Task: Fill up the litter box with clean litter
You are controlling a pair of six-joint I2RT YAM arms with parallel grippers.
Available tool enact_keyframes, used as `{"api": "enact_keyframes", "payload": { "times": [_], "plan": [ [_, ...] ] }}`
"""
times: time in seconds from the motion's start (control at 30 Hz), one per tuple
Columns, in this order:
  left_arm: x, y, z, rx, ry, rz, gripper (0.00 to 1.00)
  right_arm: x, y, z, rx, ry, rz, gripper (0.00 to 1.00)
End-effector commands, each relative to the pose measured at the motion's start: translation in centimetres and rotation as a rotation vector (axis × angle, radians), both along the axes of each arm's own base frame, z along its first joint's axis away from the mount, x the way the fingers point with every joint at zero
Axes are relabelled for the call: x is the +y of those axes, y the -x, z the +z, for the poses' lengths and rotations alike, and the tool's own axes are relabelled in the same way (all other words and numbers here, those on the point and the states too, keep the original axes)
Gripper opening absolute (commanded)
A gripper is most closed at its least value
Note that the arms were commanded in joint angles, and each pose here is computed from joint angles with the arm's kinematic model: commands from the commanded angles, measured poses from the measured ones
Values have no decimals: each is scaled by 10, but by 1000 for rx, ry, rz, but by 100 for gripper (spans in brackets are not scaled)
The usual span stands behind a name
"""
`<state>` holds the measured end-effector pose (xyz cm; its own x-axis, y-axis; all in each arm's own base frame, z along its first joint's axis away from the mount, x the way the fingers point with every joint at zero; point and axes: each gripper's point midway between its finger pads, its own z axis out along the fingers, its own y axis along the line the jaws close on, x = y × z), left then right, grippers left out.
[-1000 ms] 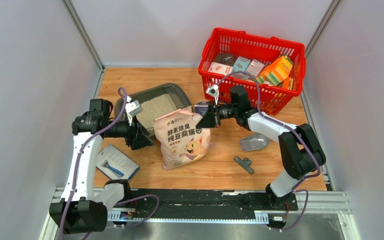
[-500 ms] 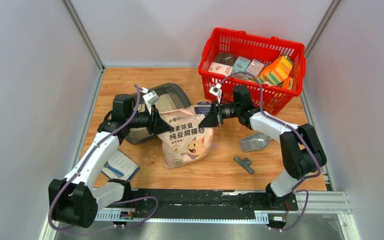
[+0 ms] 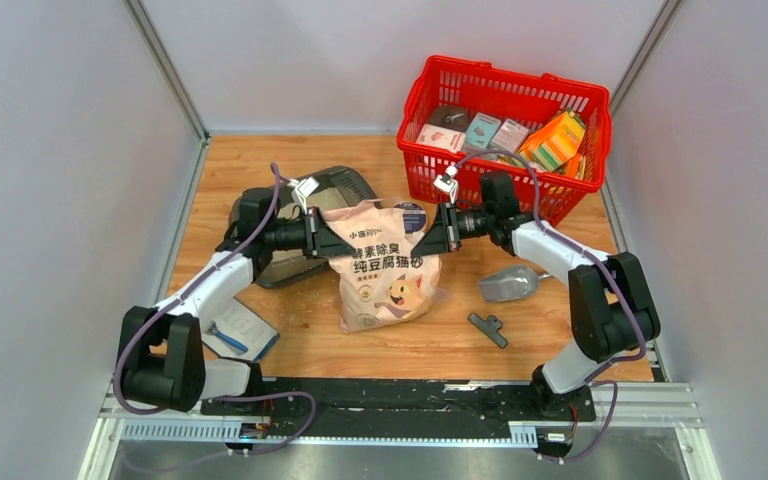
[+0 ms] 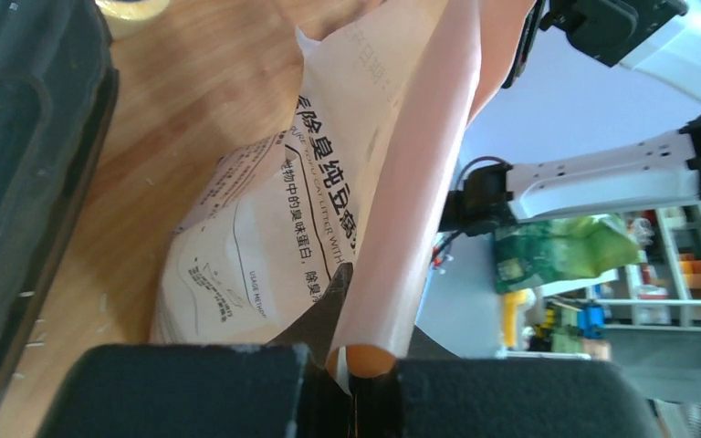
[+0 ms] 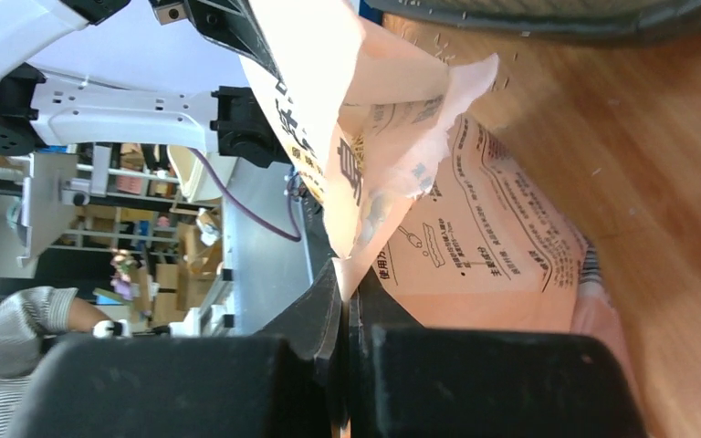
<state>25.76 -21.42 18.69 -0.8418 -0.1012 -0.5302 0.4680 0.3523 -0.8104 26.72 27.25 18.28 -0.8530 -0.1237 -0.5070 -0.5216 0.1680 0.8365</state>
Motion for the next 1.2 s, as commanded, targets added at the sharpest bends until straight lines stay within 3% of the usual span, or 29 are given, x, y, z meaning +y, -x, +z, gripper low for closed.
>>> {"api": "enact_keyframes", "payload": {
  "times": [0.0, 0.13, 0.2, 0.23, 0.27, 0.4, 0.63, 0.83, 1.07, 1.17],
  "plan": [
    [-6, -5, 16, 79, 82, -21, 0, -8, 30, 35, 125, -56, 79, 0],
    [-8, 1, 17, 229, 123, -68, 1, -11, 27, 47, 115, -64, 63, 0],
    [-7, 0, 22, 164, 112, -59, 15, -12, 24, 47, 87, -59, 40, 0],
    [-5, -7, 20, 98, 81, -22, 30, -12, 24, 48, 74, -59, 35, 0],
    [-4, -7, 25, 45, 70, -6, 37, -12, 23, 49, 63, -57, 28, 0],
    [-13, -16, 32, -55, 82, -2, 47, -10, 9, 46, -4, -29, -25, 4],
    [-26, -19, 26, -127, 97, -21, 47, -9, -4, 29, -49, -5, -112, 35],
    [-25, -14, 18, -137, 92, -22, 41, -3, 3, 14, -112, 13, -111, 50],
    [-24, -3, 11, -128, 94, -51, 27, 11, -3, 14, -173, -23, -147, 50],
    [-24, -1, 11, -129, 96, -54, 22, 15, -7, 16, -167, -38, -159, 44]
  ]
}}
